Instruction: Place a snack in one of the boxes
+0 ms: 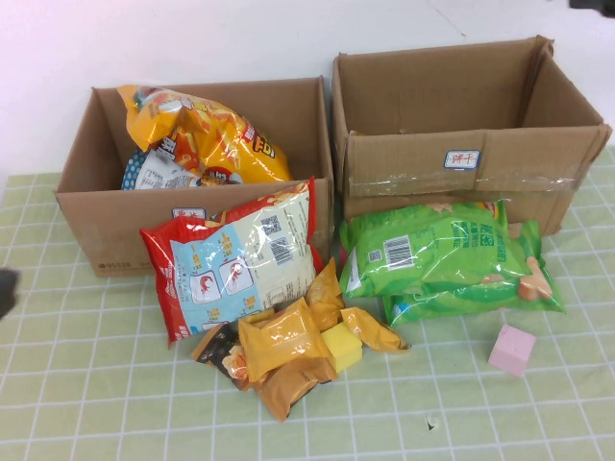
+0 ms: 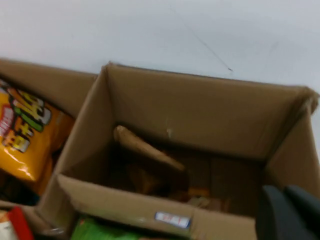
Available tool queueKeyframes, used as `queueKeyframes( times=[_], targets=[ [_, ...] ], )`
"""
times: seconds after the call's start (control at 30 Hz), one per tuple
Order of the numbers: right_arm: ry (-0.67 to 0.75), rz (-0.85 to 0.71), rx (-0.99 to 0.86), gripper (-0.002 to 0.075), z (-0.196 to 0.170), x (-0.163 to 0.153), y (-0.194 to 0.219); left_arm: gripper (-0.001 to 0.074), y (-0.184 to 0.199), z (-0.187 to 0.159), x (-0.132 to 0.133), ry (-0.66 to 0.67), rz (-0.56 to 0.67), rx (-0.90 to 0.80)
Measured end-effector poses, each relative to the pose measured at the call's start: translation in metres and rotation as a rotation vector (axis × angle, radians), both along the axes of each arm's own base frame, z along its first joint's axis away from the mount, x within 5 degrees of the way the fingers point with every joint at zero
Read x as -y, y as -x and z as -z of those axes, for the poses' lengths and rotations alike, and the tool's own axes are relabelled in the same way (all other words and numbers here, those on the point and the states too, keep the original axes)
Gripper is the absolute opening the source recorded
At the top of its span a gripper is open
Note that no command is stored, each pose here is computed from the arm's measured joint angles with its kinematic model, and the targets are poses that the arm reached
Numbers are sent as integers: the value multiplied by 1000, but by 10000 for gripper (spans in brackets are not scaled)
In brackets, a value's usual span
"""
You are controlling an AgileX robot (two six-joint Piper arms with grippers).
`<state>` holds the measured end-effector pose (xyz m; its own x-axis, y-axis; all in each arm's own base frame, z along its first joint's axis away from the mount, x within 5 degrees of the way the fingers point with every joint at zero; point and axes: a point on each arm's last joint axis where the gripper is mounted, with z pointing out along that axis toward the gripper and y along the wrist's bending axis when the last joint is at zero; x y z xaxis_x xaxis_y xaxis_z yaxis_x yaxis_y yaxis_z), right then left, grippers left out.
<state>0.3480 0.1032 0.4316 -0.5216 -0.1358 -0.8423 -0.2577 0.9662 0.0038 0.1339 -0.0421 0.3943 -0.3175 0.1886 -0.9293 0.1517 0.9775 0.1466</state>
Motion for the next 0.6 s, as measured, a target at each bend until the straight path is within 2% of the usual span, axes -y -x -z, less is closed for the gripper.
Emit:
queueKeyframes(
  times=[0.13,0.3,0.6],
  targets=[
    [-66,25,-33,9,12,6,26,-1,19,3,-14,30,-30,-7],
    [-116,27,-36,9,45,14,61,-1,43,29,-31,41,-35,-2],
    [-69,5,-66,8,116,42,153,-1,72,92,-50,57,-23,-5]
  ],
)
